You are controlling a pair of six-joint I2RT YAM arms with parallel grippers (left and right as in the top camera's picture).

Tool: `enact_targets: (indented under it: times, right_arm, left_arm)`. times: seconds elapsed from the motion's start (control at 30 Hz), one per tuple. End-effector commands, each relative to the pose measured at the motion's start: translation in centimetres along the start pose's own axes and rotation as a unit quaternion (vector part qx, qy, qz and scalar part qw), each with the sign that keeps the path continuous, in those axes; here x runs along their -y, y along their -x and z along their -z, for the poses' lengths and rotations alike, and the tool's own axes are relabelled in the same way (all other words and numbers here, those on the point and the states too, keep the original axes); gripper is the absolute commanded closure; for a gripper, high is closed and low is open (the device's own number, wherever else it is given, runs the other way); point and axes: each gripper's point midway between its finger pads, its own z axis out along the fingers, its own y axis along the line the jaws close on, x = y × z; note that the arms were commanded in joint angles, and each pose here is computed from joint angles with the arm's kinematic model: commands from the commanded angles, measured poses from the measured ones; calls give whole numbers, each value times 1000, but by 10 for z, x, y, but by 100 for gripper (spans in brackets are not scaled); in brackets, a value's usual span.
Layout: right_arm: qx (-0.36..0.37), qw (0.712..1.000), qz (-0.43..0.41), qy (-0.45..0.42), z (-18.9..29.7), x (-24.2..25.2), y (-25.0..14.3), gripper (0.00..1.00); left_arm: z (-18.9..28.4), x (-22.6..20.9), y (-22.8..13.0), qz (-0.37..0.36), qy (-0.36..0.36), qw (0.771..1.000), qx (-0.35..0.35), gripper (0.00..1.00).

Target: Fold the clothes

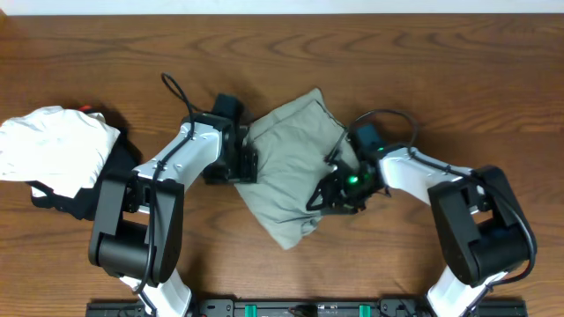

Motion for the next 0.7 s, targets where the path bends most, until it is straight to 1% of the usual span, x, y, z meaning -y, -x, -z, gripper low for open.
enact_targets:
  times: [0.0,0.07,0.13,0.2,0.23,0.37,0.43,0.5,0.57,0.6,0.67]
  right_arm:
    - [58,991,-2,-119,15,60,26,51]
    - [86,984,-4,-154,26,75,39,51]
    - [112,978,-6,-178,36,84,52,48]
    - [134,972,-4,-192,49,88,65,46]
    - [143,970,-5,-196,54,89,71,46]
    - [169,966,4,-196,79,82,92,44]
    - [171,964,8,-203,90,78,95,44]
    - [176,956,3,-233,107,81,95,43]
    - [185,945,-3,-271,124,85,94,43]
    - [191,938,-5,-288,132,85,93,43]
    - [206,926,-5,-316,150,83,90,43]
  left_arm:
    - [-8,8,-30,29,-32,997,-68,30]
    - [-4,20,-46,45,-66,991,-105,30]
    - [1,31,-59,55,-96,984,-136,30]
    - [4,37,-68,58,-108,980,-155,35]
    - [4,38,-70,57,-106,980,-160,38]
    - [8,41,-72,48,-105,981,-155,43]
    - [15,42,-68,41,-107,984,-137,43]
    - [27,44,-61,30,-113,987,-106,43]
    - [43,44,-49,14,-110,992,-55,43]
    - [52,42,-40,4,-101,995,-19,42]
    - [74,40,-21,-26,-88,994,60,38]
